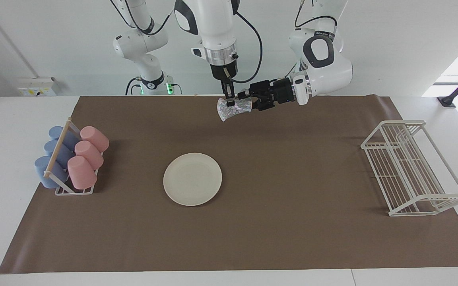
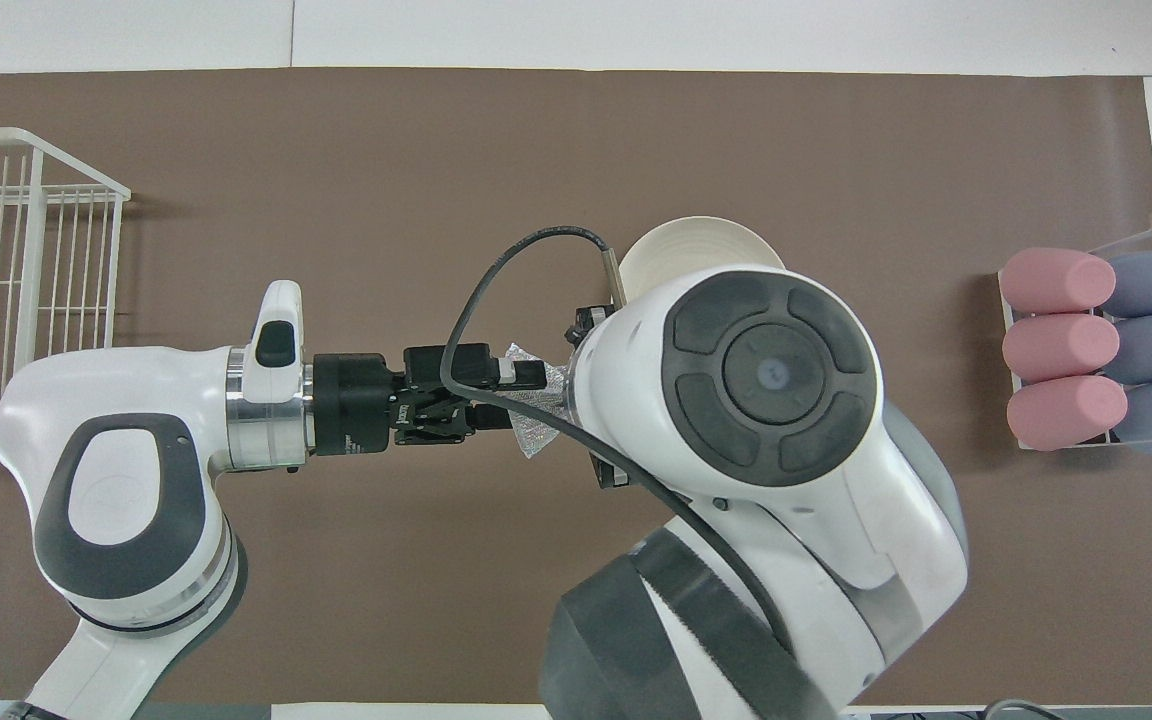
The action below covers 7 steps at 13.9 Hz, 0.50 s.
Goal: Wipe plate with sponge
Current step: 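Bring the sponge to the left gripper and grasp it there, then carry the sponge to the rack with the left gripper while the right gripper withdraws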
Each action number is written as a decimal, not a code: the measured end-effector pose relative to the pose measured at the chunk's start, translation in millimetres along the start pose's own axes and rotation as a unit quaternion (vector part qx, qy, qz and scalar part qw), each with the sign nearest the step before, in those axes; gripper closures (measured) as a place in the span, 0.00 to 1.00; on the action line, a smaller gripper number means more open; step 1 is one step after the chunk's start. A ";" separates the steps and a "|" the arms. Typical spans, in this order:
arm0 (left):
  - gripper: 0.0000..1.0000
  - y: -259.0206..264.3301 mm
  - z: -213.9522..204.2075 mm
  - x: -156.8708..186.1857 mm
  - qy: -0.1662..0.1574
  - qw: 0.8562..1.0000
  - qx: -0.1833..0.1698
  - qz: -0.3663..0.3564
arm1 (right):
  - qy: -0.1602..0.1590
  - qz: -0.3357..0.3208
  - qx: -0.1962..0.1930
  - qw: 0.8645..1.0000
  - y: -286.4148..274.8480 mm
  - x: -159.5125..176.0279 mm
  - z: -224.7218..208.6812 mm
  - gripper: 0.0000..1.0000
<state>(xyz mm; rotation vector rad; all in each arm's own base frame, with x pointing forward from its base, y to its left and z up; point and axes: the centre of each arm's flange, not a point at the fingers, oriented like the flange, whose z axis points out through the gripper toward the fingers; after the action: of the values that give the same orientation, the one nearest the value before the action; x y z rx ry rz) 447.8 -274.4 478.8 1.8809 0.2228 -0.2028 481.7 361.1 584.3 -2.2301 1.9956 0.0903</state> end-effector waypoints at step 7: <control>0.75 -0.3 -7.8 3.8 -0.001 1.000 -0.006 -0.009 | 0.000 0.000 0.000 1.000 -0.2 0.3 0.3 0.96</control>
<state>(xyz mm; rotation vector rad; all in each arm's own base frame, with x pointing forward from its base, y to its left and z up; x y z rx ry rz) 451.7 -266.7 480.0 1.8677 0.2376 -0.2156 482.0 360.8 583.9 -2.2302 1.9967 0.0900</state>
